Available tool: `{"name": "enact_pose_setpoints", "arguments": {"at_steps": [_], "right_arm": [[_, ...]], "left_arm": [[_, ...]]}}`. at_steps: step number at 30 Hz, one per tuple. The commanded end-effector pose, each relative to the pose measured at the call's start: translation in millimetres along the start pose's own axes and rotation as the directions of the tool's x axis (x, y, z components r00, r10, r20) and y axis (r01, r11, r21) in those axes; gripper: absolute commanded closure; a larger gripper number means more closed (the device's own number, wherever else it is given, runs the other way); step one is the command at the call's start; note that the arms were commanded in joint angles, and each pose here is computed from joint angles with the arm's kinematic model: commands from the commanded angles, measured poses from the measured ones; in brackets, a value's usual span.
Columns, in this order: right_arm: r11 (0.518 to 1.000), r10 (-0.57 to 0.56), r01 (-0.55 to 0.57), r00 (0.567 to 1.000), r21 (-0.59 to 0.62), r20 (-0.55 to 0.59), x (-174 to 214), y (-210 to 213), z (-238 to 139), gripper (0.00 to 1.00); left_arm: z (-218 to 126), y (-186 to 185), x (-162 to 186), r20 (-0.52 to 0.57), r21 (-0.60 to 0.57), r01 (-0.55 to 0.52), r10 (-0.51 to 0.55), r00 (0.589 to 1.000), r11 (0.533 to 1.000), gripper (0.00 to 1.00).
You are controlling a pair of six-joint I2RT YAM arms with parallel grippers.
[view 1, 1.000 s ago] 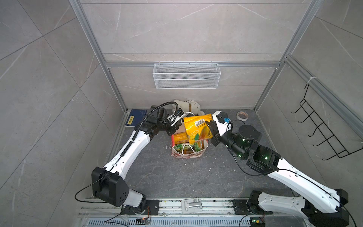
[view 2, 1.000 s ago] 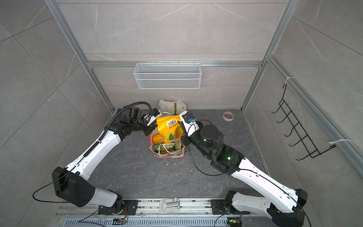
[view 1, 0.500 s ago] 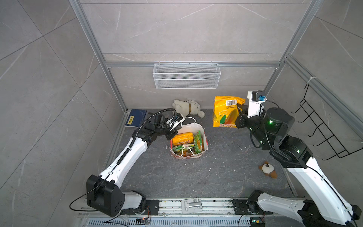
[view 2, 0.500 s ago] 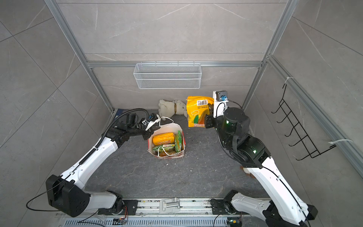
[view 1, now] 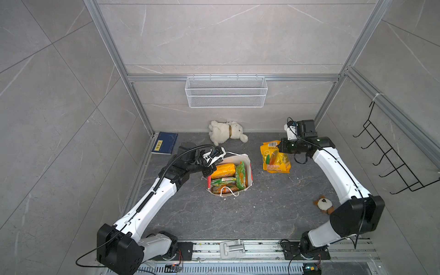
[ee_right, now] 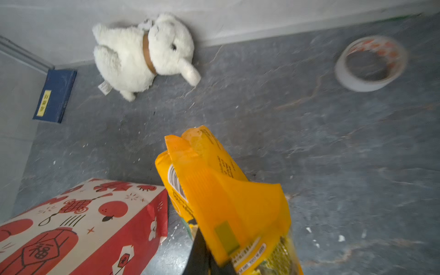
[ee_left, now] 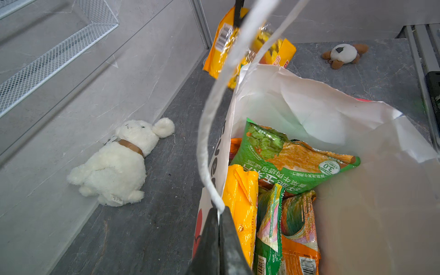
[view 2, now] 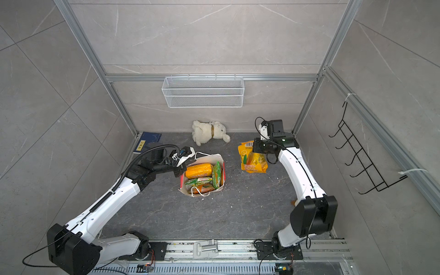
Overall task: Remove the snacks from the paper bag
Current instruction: 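Carry the yellow packet with the right gripper away from the bag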
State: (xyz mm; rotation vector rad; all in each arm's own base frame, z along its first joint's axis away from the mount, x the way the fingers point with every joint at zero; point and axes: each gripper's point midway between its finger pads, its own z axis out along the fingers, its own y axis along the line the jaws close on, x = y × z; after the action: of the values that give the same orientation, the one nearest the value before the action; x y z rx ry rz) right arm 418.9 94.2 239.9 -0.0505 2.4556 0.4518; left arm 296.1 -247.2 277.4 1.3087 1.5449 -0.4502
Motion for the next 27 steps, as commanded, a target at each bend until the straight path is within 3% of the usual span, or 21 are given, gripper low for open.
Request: {"name": "enact_pose_setpoints", "arguments": {"at_steps": [1,6,13,15,16,18,22,23,27], "right_arm": [[0.985,-0.03,0.032,0.999,-0.169,0.016,-12.7,24.7,2.4,1.0],[0.991,0.039,-0.04,0.999,-0.131,-0.015,-13.4,-6.3,31.1,1.0],[1.0,0.002,-0.005,0.994,-0.026,-0.113,-4.9,-48.6,63.3,0.98],[1.0,0.007,-0.004,0.991,0.019,-0.136,-5.7,-61.8,68.1,0.88],[0.999,0.009,-0.002,0.99,0.054,-0.14,-8.3,-68.7,69.3,0.76],[0.994,0.011,0.003,0.992,0.109,-0.127,-16.7,-78.2,68.4,0.61],[0.988,0.029,-0.017,0.997,0.152,-0.077,-37.8,-76.7,54.1,0.4],[0.986,0.026,-0.014,0.997,0.168,-0.07,-41.0,-72.9,47.6,0.3],[0.951,-0.078,0.095,0.995,0.294,-0.07,-29.8,-50.4,37.2,0.19]], "left_arm": [[-6.3,-5.2,-33.5,0.116,-0.006,-0.1,0.1,0.988,0.995,1.0],[-2.5,-5.7,-30.8,0.102,-0.005,-0.093,0.093,0.99,0.996,1.0],[-0.7,-5.1,-30.4,0.095,-0.002,-0.089,0.088,0.992,0.996,1.0],[-1.0,-5.3,-32.3,0.098,-0.001,-0.087,0.086,0.991,0.996,1.0],[-1.1,-4.7,-32.9,0.099,-0.003,-0.086,0.086,0.991,0.996,1.0],[-0.4,-3.4,-33.9,0.101,-0.003,-0.086,0.086,0.991,0.996,1.0],[2.5,-4.9,-32.1,0.093,0.009,-0.079,0.077,0.993,0.997,1.0],[1.8,-5.2,-32.9,0.093,0.009,-0.074,0.073,0.993,0.997,1.0],[4.0,-8.2,-29.2,0.087,0.02,-0.064,0.062,0.994,0.998,1.0]]}}
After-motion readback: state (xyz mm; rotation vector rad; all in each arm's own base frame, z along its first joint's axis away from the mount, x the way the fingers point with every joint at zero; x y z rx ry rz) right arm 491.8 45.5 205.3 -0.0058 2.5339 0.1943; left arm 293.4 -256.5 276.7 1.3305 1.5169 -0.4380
